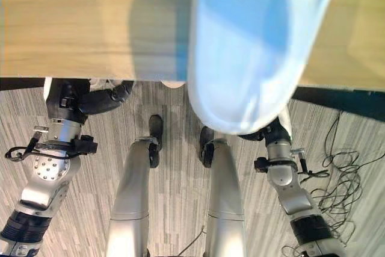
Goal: Arrange the slippers neatly on the shoe rack.
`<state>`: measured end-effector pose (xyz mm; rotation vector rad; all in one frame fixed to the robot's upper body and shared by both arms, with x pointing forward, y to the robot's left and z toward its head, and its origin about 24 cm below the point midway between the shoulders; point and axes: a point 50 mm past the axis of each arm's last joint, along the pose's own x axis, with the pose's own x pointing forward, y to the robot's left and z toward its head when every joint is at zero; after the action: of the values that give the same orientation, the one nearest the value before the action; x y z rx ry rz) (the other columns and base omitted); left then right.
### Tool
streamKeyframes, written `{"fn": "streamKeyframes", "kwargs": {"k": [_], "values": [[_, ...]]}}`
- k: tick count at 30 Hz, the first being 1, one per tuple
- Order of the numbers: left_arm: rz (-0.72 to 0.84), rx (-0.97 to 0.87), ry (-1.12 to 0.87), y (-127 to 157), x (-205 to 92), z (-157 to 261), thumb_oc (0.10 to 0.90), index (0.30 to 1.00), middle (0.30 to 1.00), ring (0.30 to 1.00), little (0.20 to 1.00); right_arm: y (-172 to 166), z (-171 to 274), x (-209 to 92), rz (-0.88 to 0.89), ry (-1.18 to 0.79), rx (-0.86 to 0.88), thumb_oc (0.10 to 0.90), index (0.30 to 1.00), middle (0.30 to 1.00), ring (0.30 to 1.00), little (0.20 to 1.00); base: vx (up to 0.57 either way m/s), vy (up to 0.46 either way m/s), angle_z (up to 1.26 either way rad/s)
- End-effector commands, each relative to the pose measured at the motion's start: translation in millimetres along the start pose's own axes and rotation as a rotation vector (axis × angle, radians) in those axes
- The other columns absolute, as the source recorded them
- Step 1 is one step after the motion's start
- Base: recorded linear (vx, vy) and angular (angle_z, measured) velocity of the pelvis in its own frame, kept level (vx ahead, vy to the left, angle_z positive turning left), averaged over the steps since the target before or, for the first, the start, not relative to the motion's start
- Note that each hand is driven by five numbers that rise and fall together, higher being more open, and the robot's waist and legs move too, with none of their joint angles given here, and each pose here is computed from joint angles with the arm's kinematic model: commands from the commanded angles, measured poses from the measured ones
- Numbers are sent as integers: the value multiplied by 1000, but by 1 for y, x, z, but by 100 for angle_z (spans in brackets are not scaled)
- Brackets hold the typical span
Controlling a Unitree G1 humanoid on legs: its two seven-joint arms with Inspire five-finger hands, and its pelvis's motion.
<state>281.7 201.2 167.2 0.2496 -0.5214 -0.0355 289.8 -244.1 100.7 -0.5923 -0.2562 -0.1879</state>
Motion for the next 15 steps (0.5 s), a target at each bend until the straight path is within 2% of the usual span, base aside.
{"fn": "streamKeyframes", "kwargs": {"k": [1,6,15], "values": [[-142,12,68,-29,-23,-25,800,900,900,900,900,5,38,2,21,-234,94,800,900,900,900,900,-69,-96,-5],[-226,15,209,-42,-46,-52,800,900,900,900,900,25,15,-16,131,-122,131,800,900,900,900,900,-38,-70,8],[-197,61,315,-43,-67,-73,800,900,900,900,900,43,-19,-42,237,42,130,800,900,900,900,900,78,-60,10]]}}
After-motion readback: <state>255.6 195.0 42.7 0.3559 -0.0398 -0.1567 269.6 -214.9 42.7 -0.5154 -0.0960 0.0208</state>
